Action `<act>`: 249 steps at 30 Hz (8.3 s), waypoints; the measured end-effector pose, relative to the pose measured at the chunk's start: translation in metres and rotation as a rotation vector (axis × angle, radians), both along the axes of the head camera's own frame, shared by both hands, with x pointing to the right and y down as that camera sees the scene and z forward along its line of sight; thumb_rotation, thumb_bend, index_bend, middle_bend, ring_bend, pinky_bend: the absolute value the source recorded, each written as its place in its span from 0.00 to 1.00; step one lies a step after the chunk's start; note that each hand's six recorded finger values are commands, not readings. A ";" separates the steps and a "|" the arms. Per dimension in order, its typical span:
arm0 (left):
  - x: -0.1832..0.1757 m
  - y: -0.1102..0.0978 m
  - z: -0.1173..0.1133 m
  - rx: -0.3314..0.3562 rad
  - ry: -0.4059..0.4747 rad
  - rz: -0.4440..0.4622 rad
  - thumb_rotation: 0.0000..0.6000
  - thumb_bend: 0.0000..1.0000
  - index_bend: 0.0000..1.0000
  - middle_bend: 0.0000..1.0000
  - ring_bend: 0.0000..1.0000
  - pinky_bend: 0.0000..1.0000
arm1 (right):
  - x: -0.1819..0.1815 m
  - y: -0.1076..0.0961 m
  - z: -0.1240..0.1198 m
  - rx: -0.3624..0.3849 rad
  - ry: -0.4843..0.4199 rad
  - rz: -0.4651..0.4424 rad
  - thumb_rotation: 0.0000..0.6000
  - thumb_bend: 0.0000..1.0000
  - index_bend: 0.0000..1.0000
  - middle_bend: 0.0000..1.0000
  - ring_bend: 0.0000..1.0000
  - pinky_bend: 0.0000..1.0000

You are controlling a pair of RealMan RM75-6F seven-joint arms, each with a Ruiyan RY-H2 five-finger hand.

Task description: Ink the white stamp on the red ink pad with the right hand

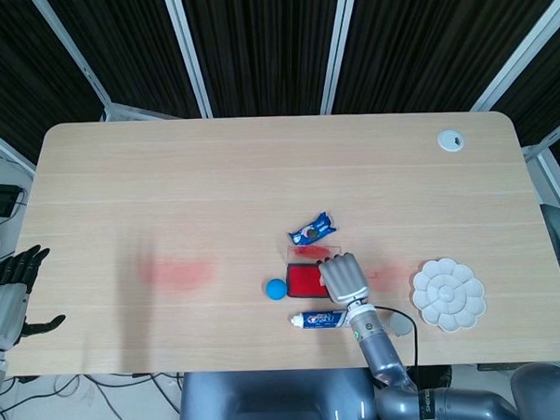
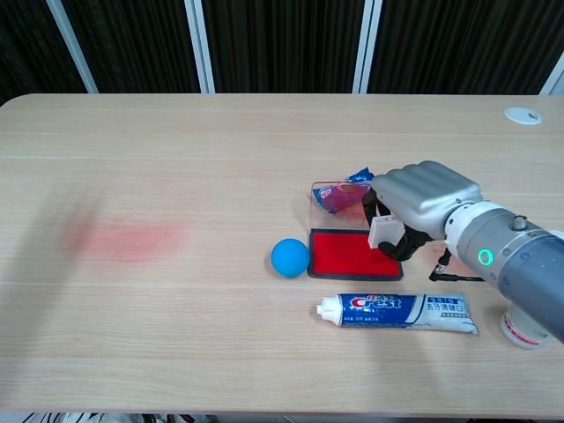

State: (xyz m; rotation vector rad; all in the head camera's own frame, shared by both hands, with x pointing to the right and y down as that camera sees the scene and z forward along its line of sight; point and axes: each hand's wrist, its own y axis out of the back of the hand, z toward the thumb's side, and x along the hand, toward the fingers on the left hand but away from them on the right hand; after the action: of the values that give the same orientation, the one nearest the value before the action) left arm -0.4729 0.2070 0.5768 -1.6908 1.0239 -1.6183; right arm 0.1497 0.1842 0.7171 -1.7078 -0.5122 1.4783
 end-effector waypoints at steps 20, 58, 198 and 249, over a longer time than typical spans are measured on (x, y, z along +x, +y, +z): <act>-0.001 -0.001 0.000 -0.017 0.020 -0.016 1.00 0.02 0.00 0.00 0.00 0.00 | -0.022 -0.012 0.007 0.012 -0.034 0.059 1.00 0.67 0.80 0.66 0.55 0.57; -0.001 -0.001 0.000 -0.019 0.017 -0.018 1.00 0.02 0.00 0.00 0.00 0.00 | -0.020 0.007 0.029 -0.003 -0.088 0.099 1.00 0.67 0.81 0.67 0.55 0.57; -0.001 0.000 0.003 0.005 -0.020 -0.021 1.00 0.02 0.00 0.00 0.00 0.00 | 0.095 0.001 0.029 0.066 -0.050 0.202 1.00 0.54 0.79 0.58 0.49 0.51; -0.002 0.001 0.003 -0.001 -0.032 -0.023 1.00 0.02 0.00 0.00 0.00 0.00 | 0.097 0.006 0.034 0.033 -0.004 0.190 1.00 0.47 0.64 0.47 0.43 0.47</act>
State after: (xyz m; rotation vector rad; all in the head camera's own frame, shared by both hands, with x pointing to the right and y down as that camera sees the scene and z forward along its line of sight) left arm -0.4749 0.2081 0.5797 -1.6544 1.0307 -1.6553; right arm 0.2470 0.1907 0.7507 -1.6734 -0.7142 1.5905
